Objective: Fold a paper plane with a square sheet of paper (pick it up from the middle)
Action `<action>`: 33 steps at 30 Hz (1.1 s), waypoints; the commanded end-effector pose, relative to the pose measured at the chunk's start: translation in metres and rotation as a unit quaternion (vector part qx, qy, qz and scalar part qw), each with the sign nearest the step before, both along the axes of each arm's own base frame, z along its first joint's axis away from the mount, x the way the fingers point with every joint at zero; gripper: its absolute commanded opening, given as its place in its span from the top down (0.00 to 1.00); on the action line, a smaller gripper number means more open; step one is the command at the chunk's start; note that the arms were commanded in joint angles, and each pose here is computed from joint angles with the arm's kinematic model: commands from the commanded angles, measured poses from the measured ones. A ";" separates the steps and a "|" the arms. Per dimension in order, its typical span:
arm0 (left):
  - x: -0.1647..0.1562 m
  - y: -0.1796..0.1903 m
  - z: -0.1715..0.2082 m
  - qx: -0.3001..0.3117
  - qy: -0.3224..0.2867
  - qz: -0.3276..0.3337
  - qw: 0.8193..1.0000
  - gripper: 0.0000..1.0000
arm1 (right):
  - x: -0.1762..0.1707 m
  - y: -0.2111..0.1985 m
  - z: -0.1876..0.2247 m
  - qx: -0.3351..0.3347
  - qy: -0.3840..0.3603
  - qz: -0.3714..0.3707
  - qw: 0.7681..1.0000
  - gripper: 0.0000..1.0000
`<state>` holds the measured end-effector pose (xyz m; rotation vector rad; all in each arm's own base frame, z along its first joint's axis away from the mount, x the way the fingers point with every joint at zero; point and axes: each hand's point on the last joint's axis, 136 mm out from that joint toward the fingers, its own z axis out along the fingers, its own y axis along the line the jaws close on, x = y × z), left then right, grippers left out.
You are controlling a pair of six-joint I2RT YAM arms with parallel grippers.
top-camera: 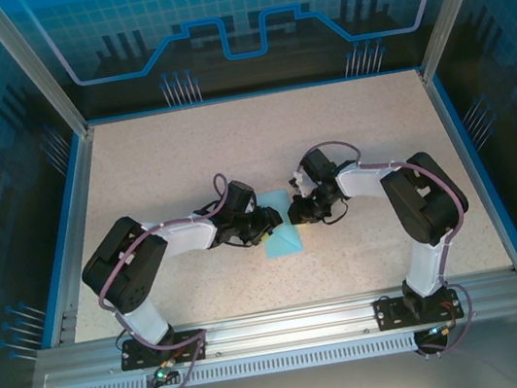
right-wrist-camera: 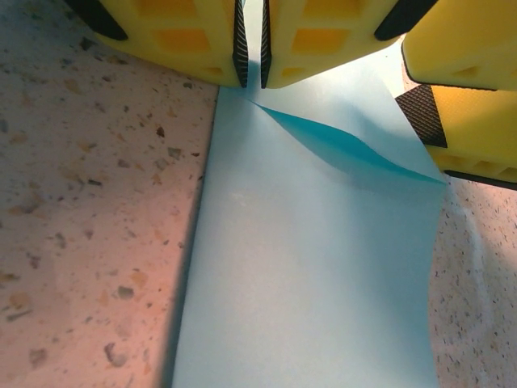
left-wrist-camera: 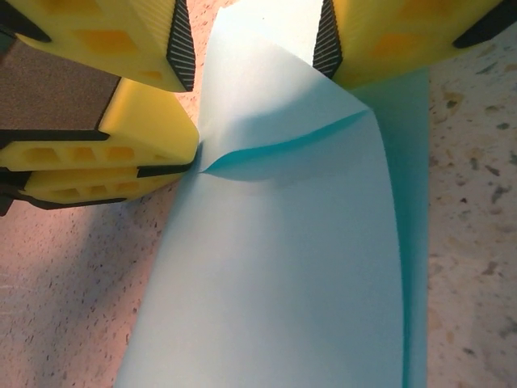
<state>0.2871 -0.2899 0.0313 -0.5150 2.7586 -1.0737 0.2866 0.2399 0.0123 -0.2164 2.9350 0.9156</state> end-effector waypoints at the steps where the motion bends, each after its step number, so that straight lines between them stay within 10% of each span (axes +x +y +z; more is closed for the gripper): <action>1: 0.009 -0.006 0.011 -0.006 -0.026 -0.003 1.000 0.55 | 0.001 -0.009 -0.010 -0.012 0.012 -0.013 1.000 0.84; 19: 0.011 -0.002 0.008 0.009 -0.043 -0.008 0.999 0.94 | 0.008 -0.006 0.028 0.018 -0.030 -0.023 0.999 0.80; 33: -0.001 0.064 0.085 0.200 -0.116 -0.063 0.971 0.96 | 0.018 -0.088 0.113 -0.066 -0.198 -0.155 0.966 0.28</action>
